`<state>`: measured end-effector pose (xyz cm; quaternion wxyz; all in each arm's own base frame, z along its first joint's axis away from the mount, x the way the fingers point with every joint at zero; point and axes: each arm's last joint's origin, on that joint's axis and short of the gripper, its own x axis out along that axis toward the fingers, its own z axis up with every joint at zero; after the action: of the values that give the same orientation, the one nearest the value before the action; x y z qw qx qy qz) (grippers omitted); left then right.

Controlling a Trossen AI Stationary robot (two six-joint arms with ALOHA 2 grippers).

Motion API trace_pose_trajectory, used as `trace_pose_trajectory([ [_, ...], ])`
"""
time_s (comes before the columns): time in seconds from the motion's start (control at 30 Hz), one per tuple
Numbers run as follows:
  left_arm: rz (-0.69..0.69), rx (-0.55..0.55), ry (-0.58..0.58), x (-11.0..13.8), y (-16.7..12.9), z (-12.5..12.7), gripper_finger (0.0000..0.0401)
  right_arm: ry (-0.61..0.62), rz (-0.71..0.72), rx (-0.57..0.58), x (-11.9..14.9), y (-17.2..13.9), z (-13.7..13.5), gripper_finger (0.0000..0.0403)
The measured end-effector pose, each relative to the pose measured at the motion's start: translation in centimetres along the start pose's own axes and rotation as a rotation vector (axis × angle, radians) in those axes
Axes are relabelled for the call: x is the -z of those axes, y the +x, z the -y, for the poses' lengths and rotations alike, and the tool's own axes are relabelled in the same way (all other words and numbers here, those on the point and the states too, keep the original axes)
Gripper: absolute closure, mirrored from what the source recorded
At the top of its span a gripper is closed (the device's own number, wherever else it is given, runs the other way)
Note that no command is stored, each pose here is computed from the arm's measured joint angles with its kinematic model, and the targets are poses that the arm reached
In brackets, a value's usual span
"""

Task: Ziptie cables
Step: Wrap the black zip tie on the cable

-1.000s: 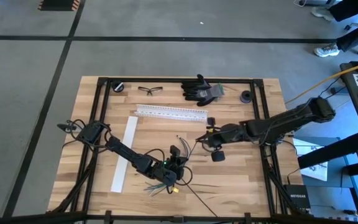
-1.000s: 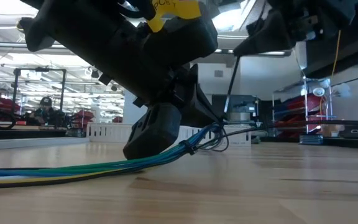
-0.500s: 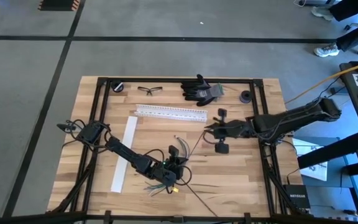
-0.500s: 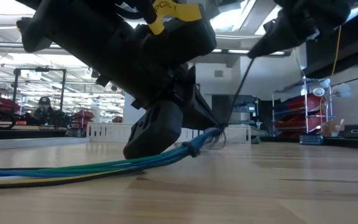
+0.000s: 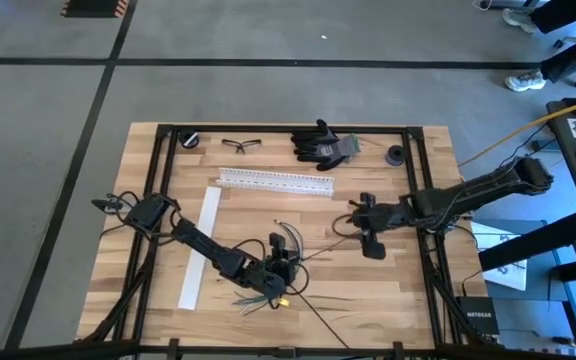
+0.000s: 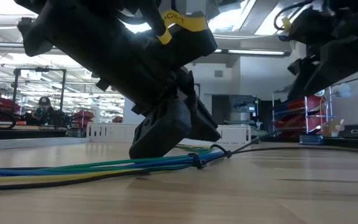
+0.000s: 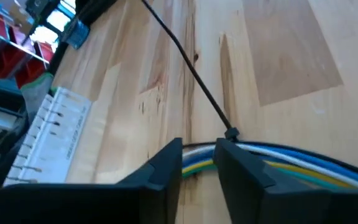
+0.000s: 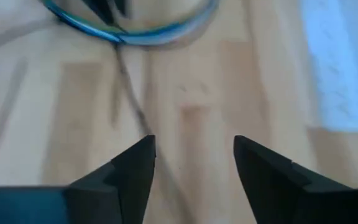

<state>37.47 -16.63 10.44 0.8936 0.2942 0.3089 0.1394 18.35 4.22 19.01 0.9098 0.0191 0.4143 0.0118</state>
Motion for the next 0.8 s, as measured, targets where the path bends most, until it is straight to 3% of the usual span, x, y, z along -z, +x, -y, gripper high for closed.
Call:
trace_pose_trajectory([
  [0.1,0.006,0.003,-0.05,-0.5,-0.7,-0.8,0.0289,-0.002,0.042,-0.038,1.2,1.0,-0.4,0.0192],
  [0.2,0.065,0.044,-0.196,-2.2,-1.7,-2.5,0.0267,-0.005,0.081,-0.038,0.5,0.7,-0.7,0.0191],
  [0.33,0.1,0.158,-0.357,-2.9,-1.4,-3.7,0.025,-0.036,0.014,-0.018,-0.1,-0.3,-0.7,0.0191],
  [0.5,0.064,0.251,-0.424,-3.7,0.2,-4.5,0.0246,-0.067,-0.007,0.034,-1.4,-2.1,-0.6,0.0191],
  [0.8,-0.019,0.227,-0.419,-4.2,3.5,-5.1,0.0254,-0.053,0.026,0.039,-1.6,-3.1,-0.4,0.0191],
])
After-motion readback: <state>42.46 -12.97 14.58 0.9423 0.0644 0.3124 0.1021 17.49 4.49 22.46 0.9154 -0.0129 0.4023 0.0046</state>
